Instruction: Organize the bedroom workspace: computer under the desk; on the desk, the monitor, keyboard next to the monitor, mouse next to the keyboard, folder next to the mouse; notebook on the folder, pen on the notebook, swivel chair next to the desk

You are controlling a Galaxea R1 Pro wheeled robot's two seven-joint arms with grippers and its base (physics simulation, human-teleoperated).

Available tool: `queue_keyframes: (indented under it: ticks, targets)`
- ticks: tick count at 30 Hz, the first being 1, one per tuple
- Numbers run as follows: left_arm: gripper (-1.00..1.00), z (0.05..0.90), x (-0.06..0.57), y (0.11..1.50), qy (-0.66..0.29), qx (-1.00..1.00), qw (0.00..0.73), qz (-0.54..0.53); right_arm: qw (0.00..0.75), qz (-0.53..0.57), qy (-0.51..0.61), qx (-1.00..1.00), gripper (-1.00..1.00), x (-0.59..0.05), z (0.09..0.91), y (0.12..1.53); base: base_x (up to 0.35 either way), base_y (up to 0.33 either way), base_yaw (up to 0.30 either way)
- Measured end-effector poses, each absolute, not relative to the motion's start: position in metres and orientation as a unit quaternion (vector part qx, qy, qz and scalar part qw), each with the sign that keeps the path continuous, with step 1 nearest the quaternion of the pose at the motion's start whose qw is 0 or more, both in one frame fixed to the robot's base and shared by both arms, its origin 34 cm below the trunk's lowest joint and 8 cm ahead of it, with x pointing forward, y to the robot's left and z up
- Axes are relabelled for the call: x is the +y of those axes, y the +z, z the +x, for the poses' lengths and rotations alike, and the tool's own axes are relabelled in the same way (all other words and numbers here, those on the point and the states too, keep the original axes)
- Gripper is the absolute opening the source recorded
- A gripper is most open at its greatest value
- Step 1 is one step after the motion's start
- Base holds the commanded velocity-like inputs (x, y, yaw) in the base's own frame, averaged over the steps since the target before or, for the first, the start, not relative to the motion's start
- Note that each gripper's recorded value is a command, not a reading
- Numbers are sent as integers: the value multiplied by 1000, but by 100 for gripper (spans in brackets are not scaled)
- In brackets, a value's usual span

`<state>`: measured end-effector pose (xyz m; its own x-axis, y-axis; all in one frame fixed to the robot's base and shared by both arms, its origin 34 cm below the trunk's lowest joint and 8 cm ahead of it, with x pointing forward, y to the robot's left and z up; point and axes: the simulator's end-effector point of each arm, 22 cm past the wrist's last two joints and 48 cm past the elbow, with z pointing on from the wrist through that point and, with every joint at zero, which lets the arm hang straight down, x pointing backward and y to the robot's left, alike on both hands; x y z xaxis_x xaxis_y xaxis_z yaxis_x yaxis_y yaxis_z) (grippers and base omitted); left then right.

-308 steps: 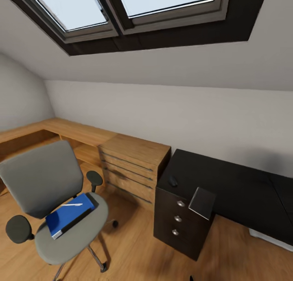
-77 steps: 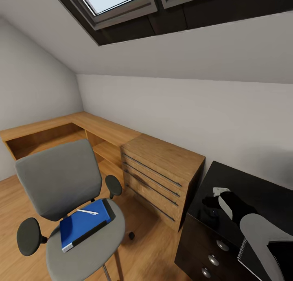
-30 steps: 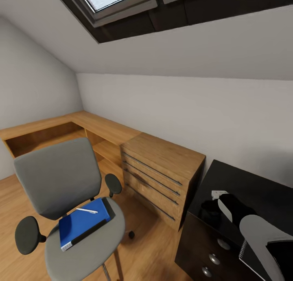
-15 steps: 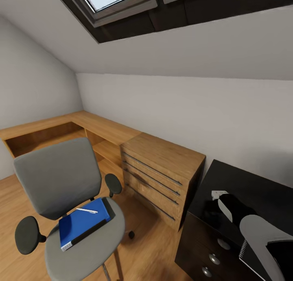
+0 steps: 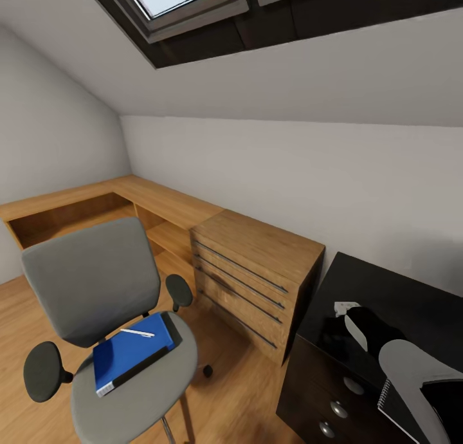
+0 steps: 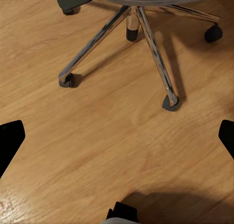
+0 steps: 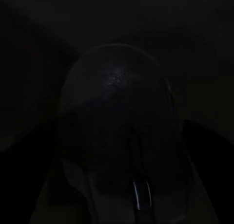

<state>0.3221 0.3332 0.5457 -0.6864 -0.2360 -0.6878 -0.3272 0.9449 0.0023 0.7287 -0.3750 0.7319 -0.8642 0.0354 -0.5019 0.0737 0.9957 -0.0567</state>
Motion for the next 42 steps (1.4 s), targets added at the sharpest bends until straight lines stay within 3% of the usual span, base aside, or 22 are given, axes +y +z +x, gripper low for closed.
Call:
queue_keyframes:
  ticks: [23,34,35,42]
  targets:
    - [100,321,333,563,62,916,365,-153,262,42,-35,964,-100,-390,728,753,0,0,0]
    - [100,320,333,578,62,917,364,-153,247,100,22,964,-100,-377,733,790,0,0,0]
    - [100,319,333,580,62,917,363,-153,212,151,58,964,-100,-385,723,803,0,0,0]
    - [100,317,333,588,62,918,360,-154,216,208,104,948,-100,-386,726,820,0,0,-35]
